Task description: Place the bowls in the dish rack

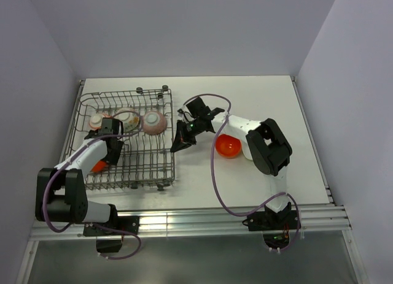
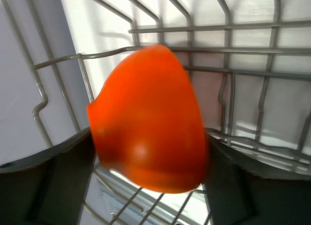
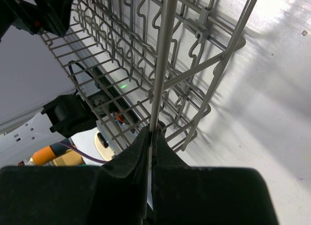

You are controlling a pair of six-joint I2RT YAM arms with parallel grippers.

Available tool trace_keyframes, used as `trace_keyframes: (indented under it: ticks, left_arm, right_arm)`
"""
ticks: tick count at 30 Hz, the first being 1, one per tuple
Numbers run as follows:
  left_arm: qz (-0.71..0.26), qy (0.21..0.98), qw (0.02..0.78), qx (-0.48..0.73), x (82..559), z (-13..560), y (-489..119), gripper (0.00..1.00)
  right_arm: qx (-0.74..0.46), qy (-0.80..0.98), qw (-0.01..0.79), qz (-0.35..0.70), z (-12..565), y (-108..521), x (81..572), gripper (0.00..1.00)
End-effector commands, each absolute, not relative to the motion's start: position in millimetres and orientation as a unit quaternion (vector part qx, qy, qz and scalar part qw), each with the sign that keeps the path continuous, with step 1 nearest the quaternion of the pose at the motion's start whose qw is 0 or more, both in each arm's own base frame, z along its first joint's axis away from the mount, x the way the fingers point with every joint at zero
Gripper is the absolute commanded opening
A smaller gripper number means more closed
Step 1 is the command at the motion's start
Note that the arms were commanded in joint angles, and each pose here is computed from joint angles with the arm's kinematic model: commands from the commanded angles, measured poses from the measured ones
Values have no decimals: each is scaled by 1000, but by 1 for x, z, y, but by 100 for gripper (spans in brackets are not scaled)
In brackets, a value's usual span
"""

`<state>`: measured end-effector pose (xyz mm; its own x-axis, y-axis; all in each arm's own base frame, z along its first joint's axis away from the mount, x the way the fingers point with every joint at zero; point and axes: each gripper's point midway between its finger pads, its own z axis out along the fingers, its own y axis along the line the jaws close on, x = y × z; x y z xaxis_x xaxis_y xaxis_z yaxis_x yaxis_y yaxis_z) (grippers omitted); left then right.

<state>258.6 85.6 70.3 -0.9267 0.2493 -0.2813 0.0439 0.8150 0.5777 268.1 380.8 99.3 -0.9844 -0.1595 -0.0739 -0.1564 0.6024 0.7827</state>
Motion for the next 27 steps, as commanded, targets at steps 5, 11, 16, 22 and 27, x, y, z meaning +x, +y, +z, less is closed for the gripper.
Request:
trace_keyframes:
  ticks: [5,11,16,22,27]
  left_arm:
    - [216,959,160,90,258,57,61,100]
    - [192,964,160,97,258,62,52,100]
    - [174,965,167,100,260,74,46,99]
    - [171,966,169,99,257,88,44,99]
    - [179,964,170,98,252,98,45,99]
  right_arm:
    - [121,-896,-27,-426,103,378,273,0]
    - [123,-897,-27,-425,102,378,274,0]
    - [123,-897,-28,-424,102,378,274,0]
    - [123,-898,-29,-422,101,377,275,0]
    - [127,-897,-32,-421,102,378,276,0]
